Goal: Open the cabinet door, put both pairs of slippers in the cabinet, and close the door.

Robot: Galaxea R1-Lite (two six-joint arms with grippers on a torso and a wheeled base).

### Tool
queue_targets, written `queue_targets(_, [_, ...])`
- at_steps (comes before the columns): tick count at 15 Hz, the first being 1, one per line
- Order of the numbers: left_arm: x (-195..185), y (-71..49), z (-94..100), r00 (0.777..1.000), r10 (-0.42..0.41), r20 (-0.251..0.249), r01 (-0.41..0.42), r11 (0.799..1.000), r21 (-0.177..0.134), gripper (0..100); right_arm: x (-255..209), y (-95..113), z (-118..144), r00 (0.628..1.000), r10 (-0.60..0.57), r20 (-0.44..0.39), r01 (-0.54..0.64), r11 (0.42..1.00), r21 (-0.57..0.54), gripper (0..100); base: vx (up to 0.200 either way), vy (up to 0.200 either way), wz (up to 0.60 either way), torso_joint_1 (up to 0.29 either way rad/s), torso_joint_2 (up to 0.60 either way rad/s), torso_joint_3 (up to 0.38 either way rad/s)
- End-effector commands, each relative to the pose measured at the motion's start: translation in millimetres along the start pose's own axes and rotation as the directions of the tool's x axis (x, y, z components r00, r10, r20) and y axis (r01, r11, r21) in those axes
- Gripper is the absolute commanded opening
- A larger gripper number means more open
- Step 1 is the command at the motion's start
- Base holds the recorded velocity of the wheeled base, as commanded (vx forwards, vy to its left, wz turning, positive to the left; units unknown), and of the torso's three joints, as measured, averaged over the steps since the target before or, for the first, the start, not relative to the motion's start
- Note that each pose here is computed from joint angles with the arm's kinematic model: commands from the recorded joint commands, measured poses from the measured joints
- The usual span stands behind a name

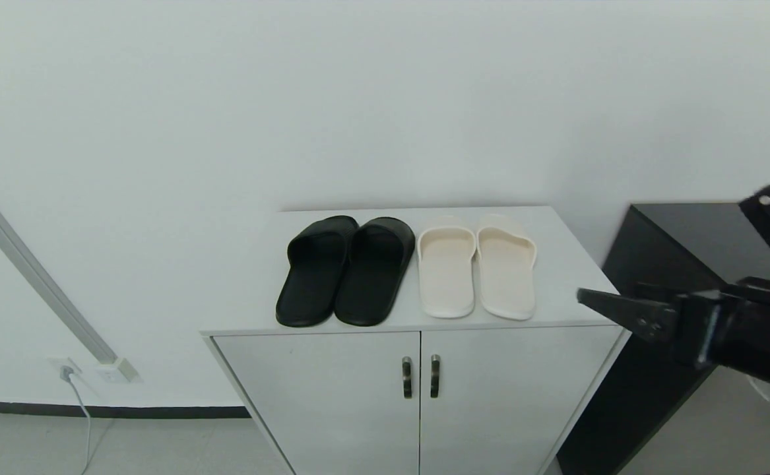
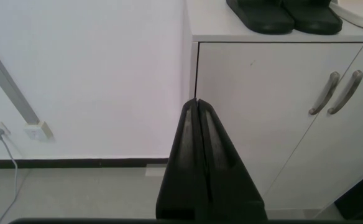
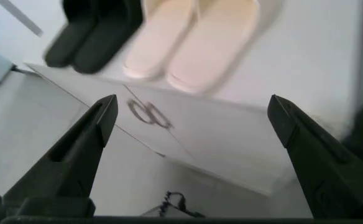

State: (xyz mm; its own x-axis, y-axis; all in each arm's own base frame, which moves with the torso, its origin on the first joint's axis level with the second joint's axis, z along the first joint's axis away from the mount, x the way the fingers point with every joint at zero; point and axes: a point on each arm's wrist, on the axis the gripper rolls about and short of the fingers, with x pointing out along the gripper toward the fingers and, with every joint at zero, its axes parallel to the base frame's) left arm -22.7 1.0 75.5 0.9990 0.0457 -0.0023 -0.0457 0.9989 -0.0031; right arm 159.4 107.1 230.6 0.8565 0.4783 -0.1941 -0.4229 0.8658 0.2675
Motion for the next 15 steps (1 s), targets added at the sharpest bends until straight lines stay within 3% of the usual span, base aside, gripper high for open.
queue_targets(1, [0,0.0,0.0,1.0,-0.001,0.001,0.001,1.0,0.0,0,56,16,-4,0.997,-0.036,-0.067,0.036,0.999,0.01,100,0.0,0.0,0.0,0.0,0.0,0.0])
queue_targets(6, [0,0.0,0.0,1.0,-0.004,0.001,0.004,1.0,0.002,0,116,37,10,0.986,-0.166,-0.001,0.166,0.986,-0.012,100,0.0,0.0,0.0,0.0,0.0,0.0])
queue_targets(7, [0,0.0,0.0,1.0,-0.001,0.001,0.001,1.0,0.0,0,141,52,10,0.976,-0.216,0.021,0.216,0.976,-0.021,100,0.0,0.0,0.0,0.0,0.0,0.0])
queue_targets(10, [0,0.0,0.0,1.0,-0.001,0.001,0.001,1.0,0.0,0,165,67,14,0.953,-0.3,0.034,0.301,0.953,-0.042,100,0.0,0.0,0.0,0.0,0.0,0.0])
queue_targets(15, [0,0.0,0.0,1.0,-0.003,0.001,0.003,1.0,0.0,0,196,68,-5,0.913,-0.408,0.021,0.408,0.91,-0.075,100,0.0,0.0,0.0,0.0,0.0,0.0])
